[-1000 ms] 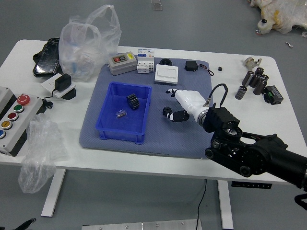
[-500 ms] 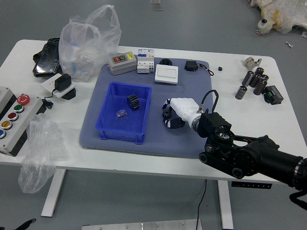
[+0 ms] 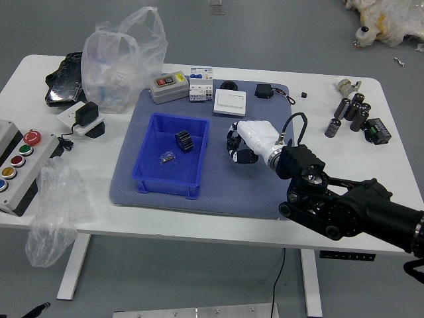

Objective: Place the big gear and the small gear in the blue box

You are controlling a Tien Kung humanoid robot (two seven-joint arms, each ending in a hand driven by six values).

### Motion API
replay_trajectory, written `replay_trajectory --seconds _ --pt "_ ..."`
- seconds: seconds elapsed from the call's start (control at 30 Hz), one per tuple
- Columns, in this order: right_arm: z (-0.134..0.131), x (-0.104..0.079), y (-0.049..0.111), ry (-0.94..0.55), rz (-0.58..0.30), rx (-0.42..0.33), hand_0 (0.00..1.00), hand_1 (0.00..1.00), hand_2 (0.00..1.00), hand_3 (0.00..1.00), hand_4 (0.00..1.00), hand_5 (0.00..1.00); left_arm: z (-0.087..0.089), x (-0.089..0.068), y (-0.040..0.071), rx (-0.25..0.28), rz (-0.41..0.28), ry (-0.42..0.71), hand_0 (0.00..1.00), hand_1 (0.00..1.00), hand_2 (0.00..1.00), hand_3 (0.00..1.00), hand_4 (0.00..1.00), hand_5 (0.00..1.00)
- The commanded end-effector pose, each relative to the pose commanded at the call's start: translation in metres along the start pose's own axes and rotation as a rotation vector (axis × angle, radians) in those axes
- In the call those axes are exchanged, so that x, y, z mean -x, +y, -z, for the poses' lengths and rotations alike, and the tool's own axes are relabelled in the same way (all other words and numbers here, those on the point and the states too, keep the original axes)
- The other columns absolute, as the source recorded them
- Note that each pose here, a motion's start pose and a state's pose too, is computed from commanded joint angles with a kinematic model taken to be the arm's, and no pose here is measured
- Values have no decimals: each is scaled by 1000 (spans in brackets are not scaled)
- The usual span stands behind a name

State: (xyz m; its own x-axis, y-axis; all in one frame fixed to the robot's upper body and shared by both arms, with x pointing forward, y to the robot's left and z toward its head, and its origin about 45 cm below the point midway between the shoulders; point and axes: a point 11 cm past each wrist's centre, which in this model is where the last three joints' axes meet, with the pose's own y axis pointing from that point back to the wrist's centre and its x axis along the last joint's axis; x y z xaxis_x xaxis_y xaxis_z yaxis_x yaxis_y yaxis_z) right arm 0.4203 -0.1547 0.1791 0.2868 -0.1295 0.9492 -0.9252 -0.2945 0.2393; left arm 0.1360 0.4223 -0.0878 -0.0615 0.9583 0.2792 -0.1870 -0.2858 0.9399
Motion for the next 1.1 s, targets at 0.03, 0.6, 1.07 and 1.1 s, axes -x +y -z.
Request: replay_trajectory --seconds 0.03,0.6,1.07,1.1 --pt "5 -6 0 3 -15 -13 452 518 368 622 485 6 0 0 0 -1 0 0 651 594 586 726 754 719" --pt "99 -5 6 195 64 -253 779 828 817 743 574 327 -1 -1 0 -5 0 -13 651 594 586 726 754 722" --pt "84 -23 7 -7 -28 -228 832 898 914 927 679 379 -3 2 0 -3 5 -19 651 595 586 726 752 720" --pt "81 -27 9 -62 -48 -234 832 898 914 927 679 379 -3 2 0 -3 6 -19 651 595 586 726 752 720"
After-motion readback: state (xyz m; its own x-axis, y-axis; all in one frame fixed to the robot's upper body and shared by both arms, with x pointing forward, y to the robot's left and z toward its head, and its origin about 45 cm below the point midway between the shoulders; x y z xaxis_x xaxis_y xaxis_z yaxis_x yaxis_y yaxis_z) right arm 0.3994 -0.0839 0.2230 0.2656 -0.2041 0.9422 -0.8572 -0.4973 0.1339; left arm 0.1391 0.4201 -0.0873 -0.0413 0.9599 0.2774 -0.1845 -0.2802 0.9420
